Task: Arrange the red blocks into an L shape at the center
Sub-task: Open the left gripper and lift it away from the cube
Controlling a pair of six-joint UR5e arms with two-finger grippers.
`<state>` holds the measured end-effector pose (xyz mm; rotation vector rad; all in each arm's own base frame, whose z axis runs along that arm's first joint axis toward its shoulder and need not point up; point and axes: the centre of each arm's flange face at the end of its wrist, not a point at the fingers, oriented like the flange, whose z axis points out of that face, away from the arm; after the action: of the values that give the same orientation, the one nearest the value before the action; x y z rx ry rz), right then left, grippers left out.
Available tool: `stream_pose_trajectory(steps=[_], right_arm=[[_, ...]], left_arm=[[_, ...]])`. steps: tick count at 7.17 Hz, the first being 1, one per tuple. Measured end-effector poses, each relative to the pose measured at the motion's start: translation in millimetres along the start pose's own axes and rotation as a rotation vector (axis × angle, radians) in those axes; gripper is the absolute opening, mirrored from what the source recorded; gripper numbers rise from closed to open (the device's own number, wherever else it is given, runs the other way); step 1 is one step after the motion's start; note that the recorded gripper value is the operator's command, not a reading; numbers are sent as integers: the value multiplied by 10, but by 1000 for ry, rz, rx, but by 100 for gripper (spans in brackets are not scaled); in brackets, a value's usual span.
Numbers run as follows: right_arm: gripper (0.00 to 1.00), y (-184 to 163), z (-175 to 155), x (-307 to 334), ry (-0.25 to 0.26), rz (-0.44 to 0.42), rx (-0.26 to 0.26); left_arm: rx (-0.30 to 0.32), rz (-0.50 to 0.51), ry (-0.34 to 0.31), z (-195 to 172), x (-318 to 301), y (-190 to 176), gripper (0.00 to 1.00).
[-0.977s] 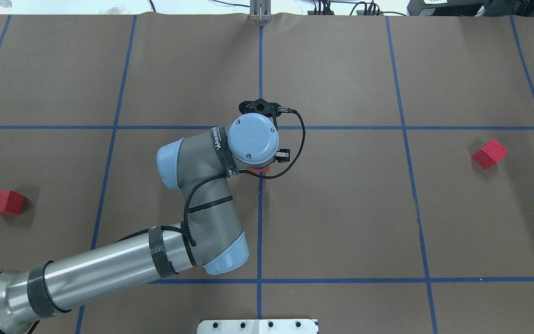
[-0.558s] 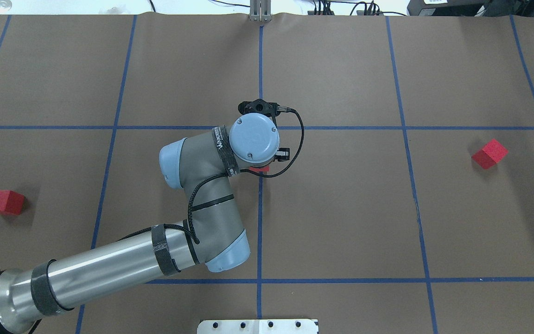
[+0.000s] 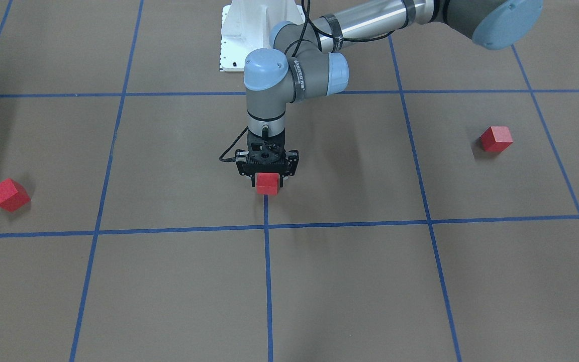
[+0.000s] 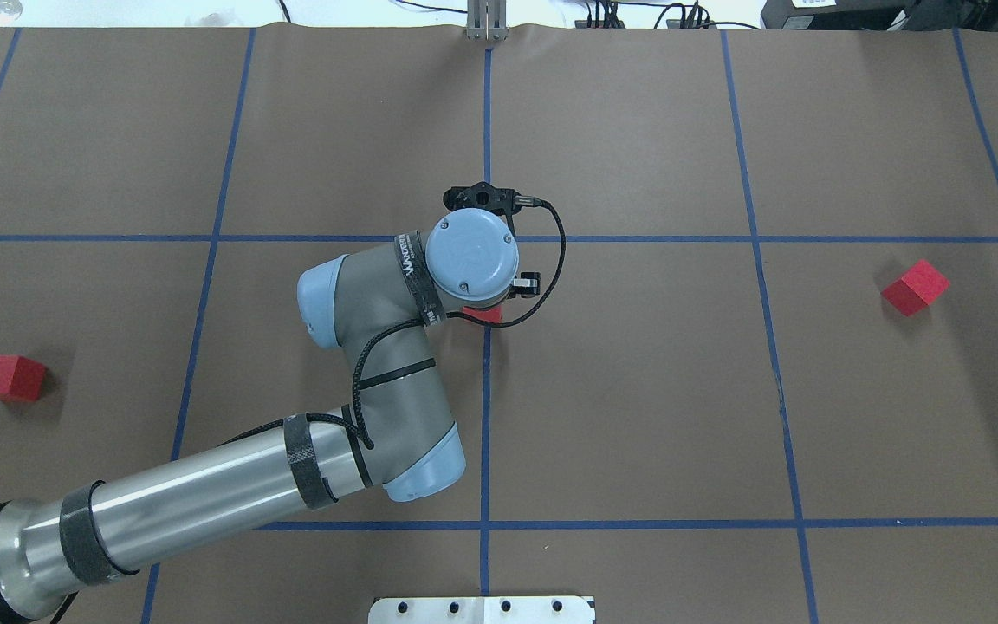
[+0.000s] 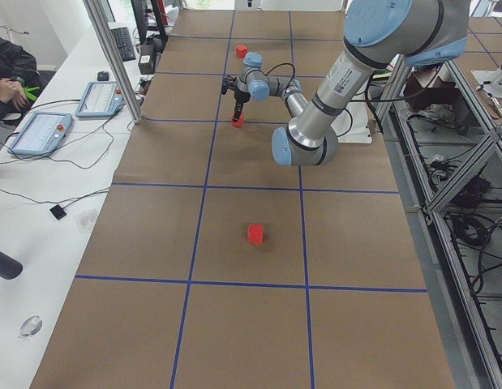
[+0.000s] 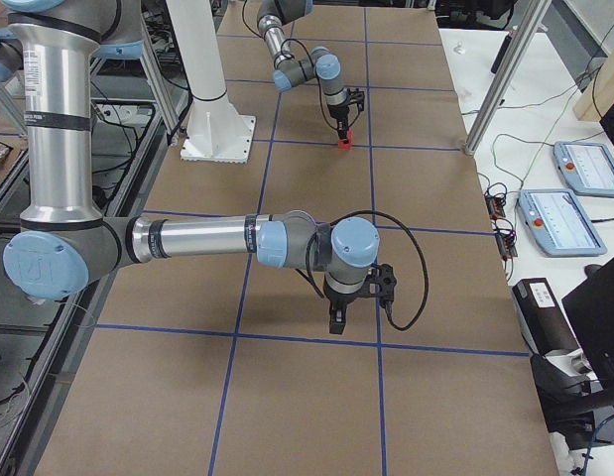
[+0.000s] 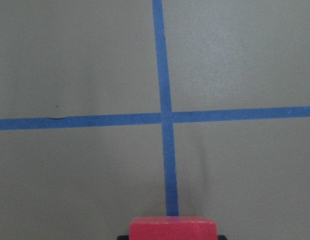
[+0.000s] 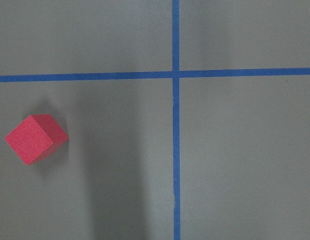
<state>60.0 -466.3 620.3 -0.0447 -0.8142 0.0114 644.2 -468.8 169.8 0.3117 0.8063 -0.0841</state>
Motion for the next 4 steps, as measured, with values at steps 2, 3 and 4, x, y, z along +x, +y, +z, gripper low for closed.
stream_pose_trajectory(steps=[2,3,4], right_arm=[[99,-16,-29,-36,-5,-9,7],[99,-63,-92,-146,-26,-27,20],[99,-125,-150,-285,-51,-59,39]], left_arm=[[9,-6,11,-82,-7,-70,99],[24,-18,36,-282,-34,-224,99],[27,-37,66,-572,-122,-442,99]])
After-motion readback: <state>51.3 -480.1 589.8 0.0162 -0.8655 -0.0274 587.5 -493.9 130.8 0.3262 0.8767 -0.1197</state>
